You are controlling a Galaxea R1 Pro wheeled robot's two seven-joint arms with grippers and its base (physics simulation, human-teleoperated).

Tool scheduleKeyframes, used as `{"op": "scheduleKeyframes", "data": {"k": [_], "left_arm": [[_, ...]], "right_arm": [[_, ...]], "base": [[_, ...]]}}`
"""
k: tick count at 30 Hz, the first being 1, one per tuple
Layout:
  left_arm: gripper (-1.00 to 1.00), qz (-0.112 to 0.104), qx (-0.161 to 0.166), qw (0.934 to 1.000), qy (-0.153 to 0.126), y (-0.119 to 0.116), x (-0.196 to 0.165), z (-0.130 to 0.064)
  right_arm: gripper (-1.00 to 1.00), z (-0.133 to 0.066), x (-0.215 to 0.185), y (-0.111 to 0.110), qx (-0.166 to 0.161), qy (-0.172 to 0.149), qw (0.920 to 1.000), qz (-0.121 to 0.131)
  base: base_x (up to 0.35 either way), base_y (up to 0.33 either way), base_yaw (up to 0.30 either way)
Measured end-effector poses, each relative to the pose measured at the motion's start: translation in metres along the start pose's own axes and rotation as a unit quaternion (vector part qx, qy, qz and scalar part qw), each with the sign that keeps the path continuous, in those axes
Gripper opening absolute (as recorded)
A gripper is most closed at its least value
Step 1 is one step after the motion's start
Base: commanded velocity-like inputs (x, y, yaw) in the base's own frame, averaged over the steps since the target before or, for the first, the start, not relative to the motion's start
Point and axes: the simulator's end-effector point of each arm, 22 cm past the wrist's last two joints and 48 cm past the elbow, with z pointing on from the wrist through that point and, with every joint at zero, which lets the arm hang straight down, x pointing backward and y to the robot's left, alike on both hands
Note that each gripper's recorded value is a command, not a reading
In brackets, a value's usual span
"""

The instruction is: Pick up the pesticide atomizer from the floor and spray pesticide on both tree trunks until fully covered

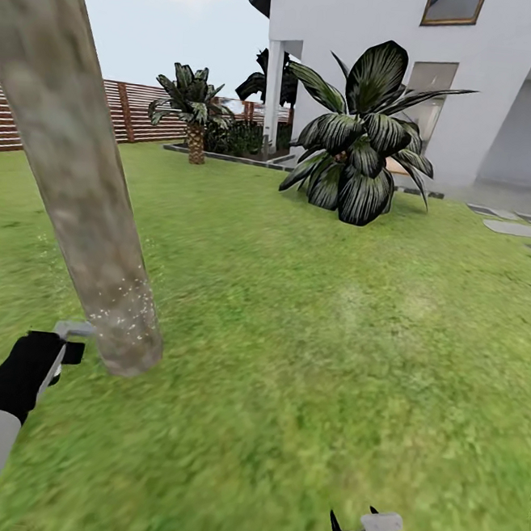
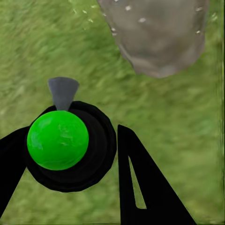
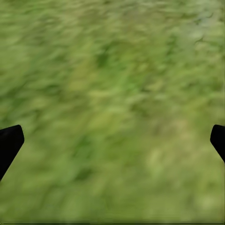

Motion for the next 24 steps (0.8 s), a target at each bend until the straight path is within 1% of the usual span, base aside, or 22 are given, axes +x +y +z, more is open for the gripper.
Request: {"op": "scheduleKeyframes", "data": {"k": [1, 2, 3, 4, 6, 7, 8, 9, 12, 13, 14, 17, 19, 21, 24], "left_arm": [[-1.00, 0.008, 0.013, 0.9999, -0.005, -0.009, -0.007, -0.005], [-1.00, 0.013, 0.021, 0.9997, -0.009, -0.012, -0.014, -0.009], [-1.00, 0.014, 0.026, 0.9995, -0.009, -0.013, -0.018, -0.012], [-1.00, 0.011, 0.034, 0.9993, -0.002, -0.013, -0.027, -0.019], [-1.00, 0.007, 0.033, 0.9994, -0.002, -0.004, -0.041, -0.025], [-1.00, 0.005, 0.026, 0.9997, -0.001, 0.009, -0.046, -0.027], [-1.00, 0.004, 0.023, 0.9997, -0.001, 0.017, -0.049, -0.028], [-1.00, 0.003, 0.028, 0.9996, -0.004, 0.013, -0.052, -0.030], [-1.00, 0.038, 0.038, 0.9985, -0.014, -0.012, -0.062, -0.039], [-1.00, 0.043, 0.037, 0.9984, -0.008, -0.015, -0.062, -0.042], [-1.00, 0.045, 0.032, 0.9985, -0.003, -0.011, -0.062, -0.045], [-1.00, 0.043, 0.029, 0.9987, -0.003, -0.005, -0.067, -0.047], [-1.00, 0.043, 0.024, 0.9988, -0.003, 0.004, -0.068, -0.047], [-1.00, 0.044, 0.027, 0.9987, -0.002, 0.003, -0.065, -0.047], [-1.00, 0.046, 0.029, 0.9985, 0.001, -0.001, -0.062, -0.045]], "right_arm": [[1.00, 0.000, 0.000, 0.000, 0.000, 0.000, 1.0000, 0.000], [1.00, 0.000, 0.000, 0.000, 0.000, 0.000, 1.0000, 0.000], [1.00, 0.000, 0.000, 0.000, 0.000, 0.000, 1.0000, 0.000], [1.00, 0.000, 0.000, 0.000, 0.000, 0.000, 1.0000, 0.000], [1.00, 0.000, 0.000, 0.000, 0.000, 0.000, 1.0000, 0.000], [1.00, 0.000, 0.000, 0.000, 0.000, 0.000, 1.0000, 0.000], [1.00, 0.000, 0.000, 0.000, 0.000, 0.000, 1.0000, 0.000], [1.00, 0.000, 0.000, 0.000, 0.000, 0.000, 1.0000, 0.000], [1.00, 0.000, 0.000, 0.000, 0.000, 0.000, 1.0000, 0.000], [1.00, 0.000, 0.000, 0.000, -0.001, 0.000, 1.0000, 0.000], [1.00, 0.000, 0.000, 0.000, -0.001, 0.000, 1.0000, 0.000], [1.00, 0.000, 0.000, 0.000, 0.000, 0.000, 1.0000, 0.000], [1.00, 0.000, 0.000, -0.001, 0.001, 0.000, 1.0000, 0.000], [1.00, 0.000, 0.000, -0.001, 0.001, 0.000, 1.0000, 0.000], [1.00, 0.000, 0.000, -0.001, 0.001, 0.000, 1.0000, 0.000]], "base": [[-0.020, 0.004, 0.000], [-0.013, 0.002, 0.000], [-0.005, 0.001, 0.000], [-0.003, 0.001, 0.000], [-0.001, 0.000, 0.000], [0.000, 0.000, 0.000], [0.000, 0.000, 0.000], [0.000, 0.000, 0.000], [0.000, 0.000, 0.000], [0.000, 0.000, 0.000], [0.000, 0.000, 0.000], [0.000, 0.000, 0.000], [0.000, 0.000, 0.000], [-0.108, 0.000, 0.000], [-0.295, 0.000, 0.000]]}}
